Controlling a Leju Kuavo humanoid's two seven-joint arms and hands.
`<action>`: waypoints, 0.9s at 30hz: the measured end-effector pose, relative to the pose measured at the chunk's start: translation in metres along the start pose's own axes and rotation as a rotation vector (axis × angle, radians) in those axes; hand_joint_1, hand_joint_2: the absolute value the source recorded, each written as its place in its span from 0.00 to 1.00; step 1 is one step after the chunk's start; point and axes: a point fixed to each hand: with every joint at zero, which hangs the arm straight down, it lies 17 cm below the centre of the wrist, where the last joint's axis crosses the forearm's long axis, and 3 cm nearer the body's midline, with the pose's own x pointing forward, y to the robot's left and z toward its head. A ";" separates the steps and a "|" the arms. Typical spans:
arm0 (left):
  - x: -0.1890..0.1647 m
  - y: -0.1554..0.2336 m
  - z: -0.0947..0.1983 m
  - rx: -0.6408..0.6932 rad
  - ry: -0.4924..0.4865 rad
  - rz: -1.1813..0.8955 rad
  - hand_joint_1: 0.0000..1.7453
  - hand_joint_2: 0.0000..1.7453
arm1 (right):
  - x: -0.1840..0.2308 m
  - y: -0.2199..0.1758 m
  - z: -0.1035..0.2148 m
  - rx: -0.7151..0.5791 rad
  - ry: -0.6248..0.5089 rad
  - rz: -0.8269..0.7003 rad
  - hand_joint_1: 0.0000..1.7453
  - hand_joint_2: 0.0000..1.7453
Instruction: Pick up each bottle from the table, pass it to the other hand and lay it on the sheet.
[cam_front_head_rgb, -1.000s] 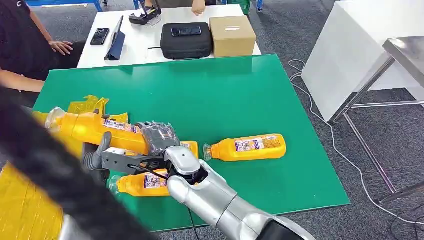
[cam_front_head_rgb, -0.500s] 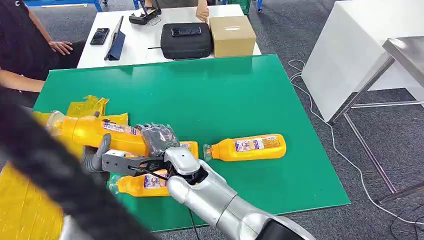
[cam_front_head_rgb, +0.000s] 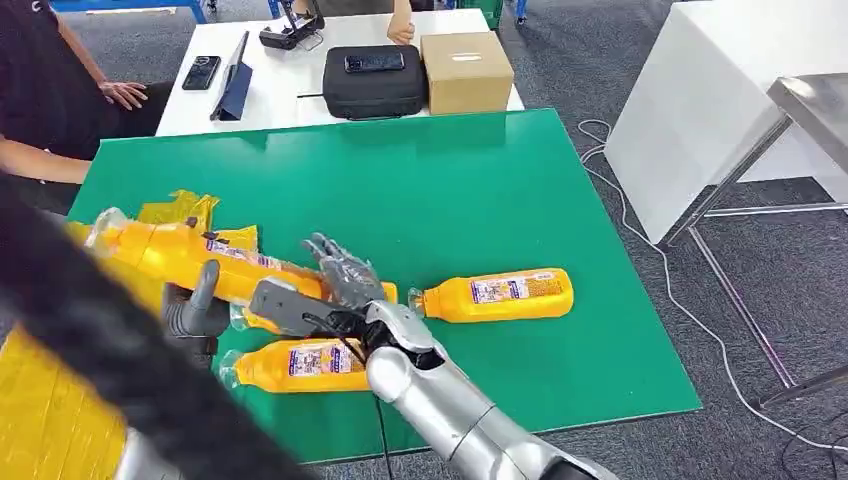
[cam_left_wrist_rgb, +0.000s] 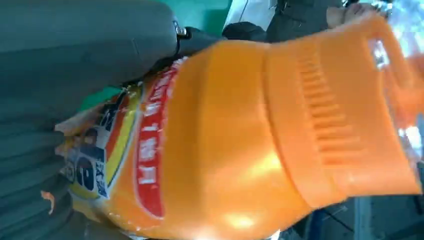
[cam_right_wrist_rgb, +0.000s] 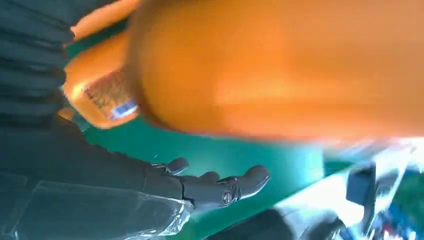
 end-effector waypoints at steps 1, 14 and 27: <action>0.001 0.000 0.000 0.000 0.002 -0.002 1.00 1.00 | 0.000 -0.005 0.002 0.003 -0.008 -0.069 0.00 0.00; 0.004 0.026 0.003 0.104 -0.014 -0.193 1.00 1.00 | -0.019 -0.059 0.013 -0.079 -0.057 -0.437 0.00 0.00; 0.073 0.051 -0.017 0.233 -0.184 -0.750 1.00 1.00 | -0.032 -0.083 0.018 -0.146 -0.057 -0.484 0.00 0.00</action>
